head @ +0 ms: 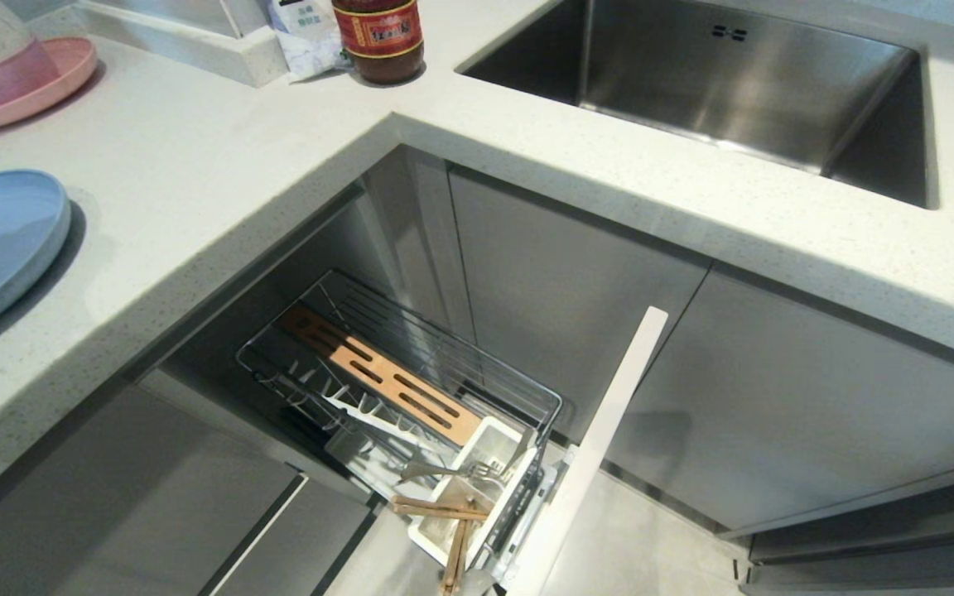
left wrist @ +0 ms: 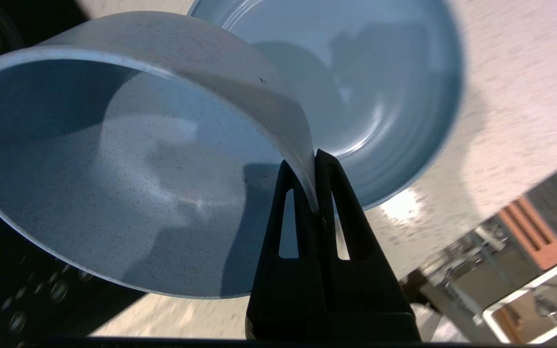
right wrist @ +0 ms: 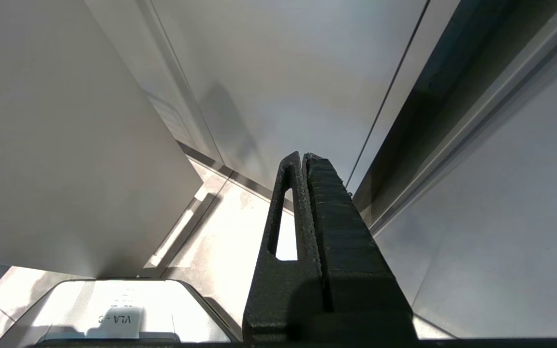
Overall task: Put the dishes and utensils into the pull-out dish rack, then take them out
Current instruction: Take the bowl out of the cupboard
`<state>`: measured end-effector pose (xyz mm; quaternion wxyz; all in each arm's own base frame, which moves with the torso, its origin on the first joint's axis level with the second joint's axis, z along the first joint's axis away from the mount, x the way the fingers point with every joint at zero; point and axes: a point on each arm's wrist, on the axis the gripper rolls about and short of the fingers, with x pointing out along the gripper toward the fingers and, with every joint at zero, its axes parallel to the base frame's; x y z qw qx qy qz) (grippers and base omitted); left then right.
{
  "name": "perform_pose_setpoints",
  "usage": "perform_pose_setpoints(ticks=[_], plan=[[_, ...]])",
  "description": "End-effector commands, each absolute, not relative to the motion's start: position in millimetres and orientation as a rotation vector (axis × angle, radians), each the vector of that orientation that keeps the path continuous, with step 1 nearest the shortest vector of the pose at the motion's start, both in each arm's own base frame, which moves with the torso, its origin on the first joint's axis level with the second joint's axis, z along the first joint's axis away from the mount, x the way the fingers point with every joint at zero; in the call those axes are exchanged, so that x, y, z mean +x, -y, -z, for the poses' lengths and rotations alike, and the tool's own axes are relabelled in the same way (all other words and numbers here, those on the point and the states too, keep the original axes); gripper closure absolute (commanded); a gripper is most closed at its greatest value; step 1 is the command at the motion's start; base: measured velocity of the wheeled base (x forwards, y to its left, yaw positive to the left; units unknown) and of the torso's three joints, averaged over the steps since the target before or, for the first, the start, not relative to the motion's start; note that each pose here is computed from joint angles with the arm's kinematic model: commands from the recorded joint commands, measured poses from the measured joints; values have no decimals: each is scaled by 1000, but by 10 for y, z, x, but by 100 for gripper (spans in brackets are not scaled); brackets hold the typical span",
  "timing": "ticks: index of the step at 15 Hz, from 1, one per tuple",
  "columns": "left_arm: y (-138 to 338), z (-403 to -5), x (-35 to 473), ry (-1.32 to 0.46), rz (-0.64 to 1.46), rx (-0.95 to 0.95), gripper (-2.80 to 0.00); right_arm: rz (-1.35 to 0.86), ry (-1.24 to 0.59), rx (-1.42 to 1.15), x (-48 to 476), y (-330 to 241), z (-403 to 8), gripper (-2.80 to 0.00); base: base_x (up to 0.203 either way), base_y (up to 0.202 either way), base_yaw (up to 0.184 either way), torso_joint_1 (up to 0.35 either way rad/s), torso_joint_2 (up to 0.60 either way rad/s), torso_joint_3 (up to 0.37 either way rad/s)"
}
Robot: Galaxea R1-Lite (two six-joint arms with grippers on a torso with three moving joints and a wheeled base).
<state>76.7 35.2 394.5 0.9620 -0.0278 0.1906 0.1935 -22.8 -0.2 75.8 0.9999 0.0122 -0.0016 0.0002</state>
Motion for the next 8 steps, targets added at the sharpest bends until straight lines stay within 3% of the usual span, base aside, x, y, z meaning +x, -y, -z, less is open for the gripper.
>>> perform_pose_setpoints(ticks=[1, 8], plan=[[-416, -3905, 890, -484, -411, -71, 0, -1, 5, 25, -230, 2, -753, 0, 0, 0, 0, 0, 0, 0], [-444, -3886, 968, -553, -395, -53, 0, 0, 5, 25, -229, 2, -753, 0, 0, 0, 0, 0, 0, 0]])
